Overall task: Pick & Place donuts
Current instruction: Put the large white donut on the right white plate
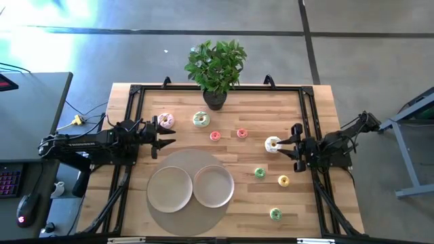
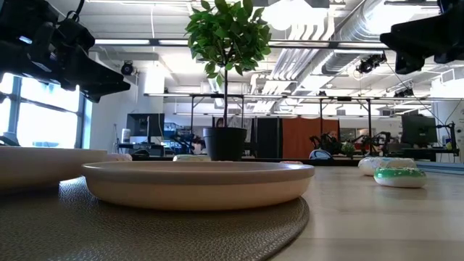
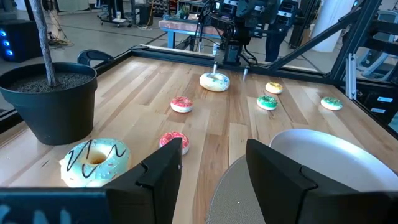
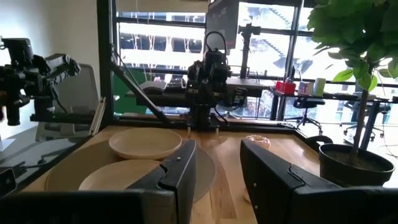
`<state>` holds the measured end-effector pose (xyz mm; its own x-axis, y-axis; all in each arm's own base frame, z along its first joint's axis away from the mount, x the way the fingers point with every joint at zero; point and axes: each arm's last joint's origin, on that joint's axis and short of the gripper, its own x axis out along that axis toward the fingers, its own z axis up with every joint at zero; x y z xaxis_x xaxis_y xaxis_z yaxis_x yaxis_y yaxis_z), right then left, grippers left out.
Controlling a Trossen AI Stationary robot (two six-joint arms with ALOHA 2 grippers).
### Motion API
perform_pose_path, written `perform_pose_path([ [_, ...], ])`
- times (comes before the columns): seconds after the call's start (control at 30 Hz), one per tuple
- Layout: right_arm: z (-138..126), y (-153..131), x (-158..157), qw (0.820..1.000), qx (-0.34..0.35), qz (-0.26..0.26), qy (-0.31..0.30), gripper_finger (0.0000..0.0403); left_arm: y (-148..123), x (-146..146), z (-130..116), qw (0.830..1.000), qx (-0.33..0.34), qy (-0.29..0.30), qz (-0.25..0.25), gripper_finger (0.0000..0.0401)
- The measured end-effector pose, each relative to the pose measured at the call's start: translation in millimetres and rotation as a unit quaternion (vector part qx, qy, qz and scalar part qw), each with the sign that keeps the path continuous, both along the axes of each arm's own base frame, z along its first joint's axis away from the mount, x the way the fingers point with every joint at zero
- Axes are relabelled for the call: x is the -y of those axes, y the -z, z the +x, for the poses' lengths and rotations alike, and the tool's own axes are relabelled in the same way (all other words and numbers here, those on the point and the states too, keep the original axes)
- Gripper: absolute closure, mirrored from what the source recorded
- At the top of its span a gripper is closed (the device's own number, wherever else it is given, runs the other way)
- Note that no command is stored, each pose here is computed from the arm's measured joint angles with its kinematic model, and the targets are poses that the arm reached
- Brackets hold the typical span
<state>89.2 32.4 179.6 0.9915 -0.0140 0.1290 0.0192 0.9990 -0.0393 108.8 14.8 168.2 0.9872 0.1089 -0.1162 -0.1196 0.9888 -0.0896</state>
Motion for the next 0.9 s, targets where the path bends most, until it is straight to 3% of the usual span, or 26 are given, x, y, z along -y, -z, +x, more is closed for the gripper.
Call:
perform_pose_path([
  [0.13, -0.3, -2.0, 0.5, 1.0, 0.009, 0.006, 0.006, 0.0281, 0.0, 0.0, 0.0, 1.0, 0.0, 0.0, 0.0, 0.0224],
  [0.37, -1.1, -3.8, 5.5, 0.995, 0.014, 0.042, 0.086, 0.0281, -2.0, -0.2, 0.2, 1.0, 0.009, -0.002, 0.013, 0.0224],
  [0.53, 0.0, -15.4, 6.2, 0.992, 0.011, 0.058, 0.11, 0.0281, -2.4, 0.3, 0.2, 1.0, 0.011, 0.005, 0.005, 0.0224],
  [0.67, 8.4, -17.5, 3.4, 0.988, -0.024, 0.073, 0.135, 0.0281, -2.3, 0.3, 0.3, 0.999, 0.015, 0.002, -0.028, 0.0224],
  [0.9, 40.4, -29.0, -2.1, 0.98, -0.115, 0.087, 0.136, 0.0281, -3.3, -1.4, 0.1, 0.999, 0.021, -0.027, -0.033, 0.0224],
])
